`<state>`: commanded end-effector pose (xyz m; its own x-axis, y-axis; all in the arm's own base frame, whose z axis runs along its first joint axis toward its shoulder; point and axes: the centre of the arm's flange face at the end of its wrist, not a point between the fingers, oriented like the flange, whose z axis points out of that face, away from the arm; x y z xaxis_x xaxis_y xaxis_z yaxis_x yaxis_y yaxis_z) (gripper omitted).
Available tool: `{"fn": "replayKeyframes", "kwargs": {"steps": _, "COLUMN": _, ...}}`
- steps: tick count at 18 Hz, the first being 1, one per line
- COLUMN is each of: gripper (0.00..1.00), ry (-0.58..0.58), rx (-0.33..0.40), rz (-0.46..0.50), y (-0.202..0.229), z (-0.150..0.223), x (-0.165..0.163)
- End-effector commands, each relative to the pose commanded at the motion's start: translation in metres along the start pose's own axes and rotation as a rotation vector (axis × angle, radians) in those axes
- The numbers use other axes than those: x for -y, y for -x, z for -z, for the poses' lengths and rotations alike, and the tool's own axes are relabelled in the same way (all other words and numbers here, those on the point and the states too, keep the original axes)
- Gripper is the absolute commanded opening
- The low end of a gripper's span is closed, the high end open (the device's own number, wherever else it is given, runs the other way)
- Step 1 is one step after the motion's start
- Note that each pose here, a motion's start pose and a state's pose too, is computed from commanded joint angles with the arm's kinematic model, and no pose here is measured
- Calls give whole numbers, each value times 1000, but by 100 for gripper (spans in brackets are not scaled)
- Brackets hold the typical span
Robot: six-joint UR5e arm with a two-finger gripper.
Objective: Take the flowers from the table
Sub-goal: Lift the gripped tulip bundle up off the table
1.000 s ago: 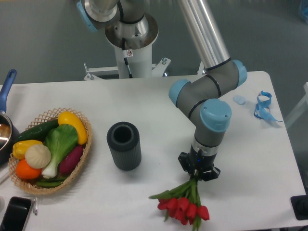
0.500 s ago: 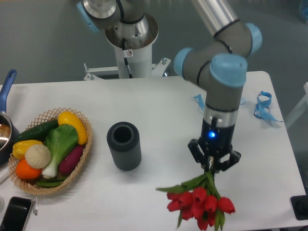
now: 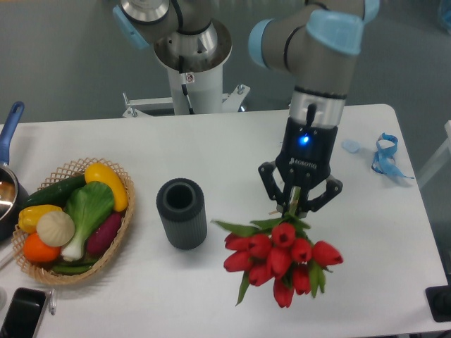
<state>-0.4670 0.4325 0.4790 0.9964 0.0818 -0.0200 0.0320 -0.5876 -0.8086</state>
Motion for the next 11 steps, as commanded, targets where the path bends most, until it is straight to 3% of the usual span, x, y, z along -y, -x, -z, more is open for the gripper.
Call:
{"fn": "replayKeyframes", "kwargs": {"steps": 6, "gripper": 21, "ry": -272, "rx": -127, "rz": -2, "y": 31, "z": 48, "x": -2}}
{"fn": "replayKeyframes", "kwargs": {"steps": 11, "gripper": 21, "ry": -286, "rx": -140, "rz": -37, "y": 33, "z": 42, "x": -7}}
